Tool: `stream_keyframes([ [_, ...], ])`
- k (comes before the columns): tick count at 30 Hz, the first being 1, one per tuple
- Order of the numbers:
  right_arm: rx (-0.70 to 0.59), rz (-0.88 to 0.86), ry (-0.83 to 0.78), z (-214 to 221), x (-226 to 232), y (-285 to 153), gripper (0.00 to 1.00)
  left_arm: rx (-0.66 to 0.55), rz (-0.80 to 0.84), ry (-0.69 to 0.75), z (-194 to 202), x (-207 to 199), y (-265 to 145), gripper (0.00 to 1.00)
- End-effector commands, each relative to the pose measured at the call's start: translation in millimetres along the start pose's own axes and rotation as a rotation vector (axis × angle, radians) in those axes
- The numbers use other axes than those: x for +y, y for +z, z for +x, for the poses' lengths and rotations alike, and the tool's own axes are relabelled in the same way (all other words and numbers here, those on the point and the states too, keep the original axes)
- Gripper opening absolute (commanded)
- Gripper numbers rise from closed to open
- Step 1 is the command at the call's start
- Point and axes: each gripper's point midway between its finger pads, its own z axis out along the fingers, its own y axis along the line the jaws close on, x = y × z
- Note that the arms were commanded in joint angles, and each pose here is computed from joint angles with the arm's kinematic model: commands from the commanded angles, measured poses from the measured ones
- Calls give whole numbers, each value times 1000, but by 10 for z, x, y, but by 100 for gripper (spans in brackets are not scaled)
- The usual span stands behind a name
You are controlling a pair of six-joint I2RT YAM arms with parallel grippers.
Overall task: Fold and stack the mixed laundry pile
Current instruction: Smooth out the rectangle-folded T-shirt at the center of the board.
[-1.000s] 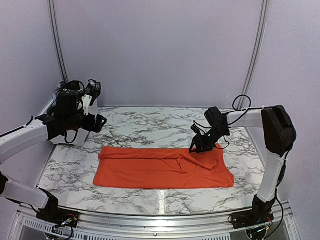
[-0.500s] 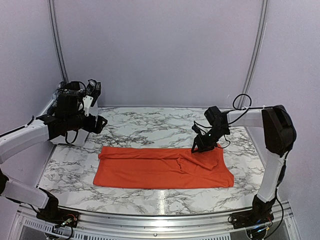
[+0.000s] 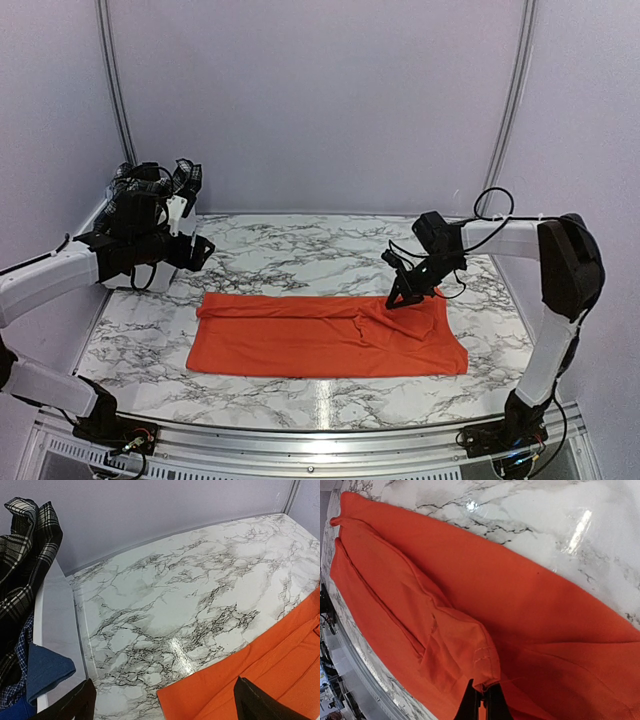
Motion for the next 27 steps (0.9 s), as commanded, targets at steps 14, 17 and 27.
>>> stream_keyframes([
  [14, 109, -146, -127, 789, 978, -47, 26, 7, 28, 6, 111, -57, -48, 99],
  [17, 59, -138, -138, 771, 1039, -252, 41, 0, 62, 27, 123, -159, -67, 99],
  [27, -116, -13, 112, 662, 263, -642, 43, -15, 329, 170, 89, -1361, 52, 99],
])
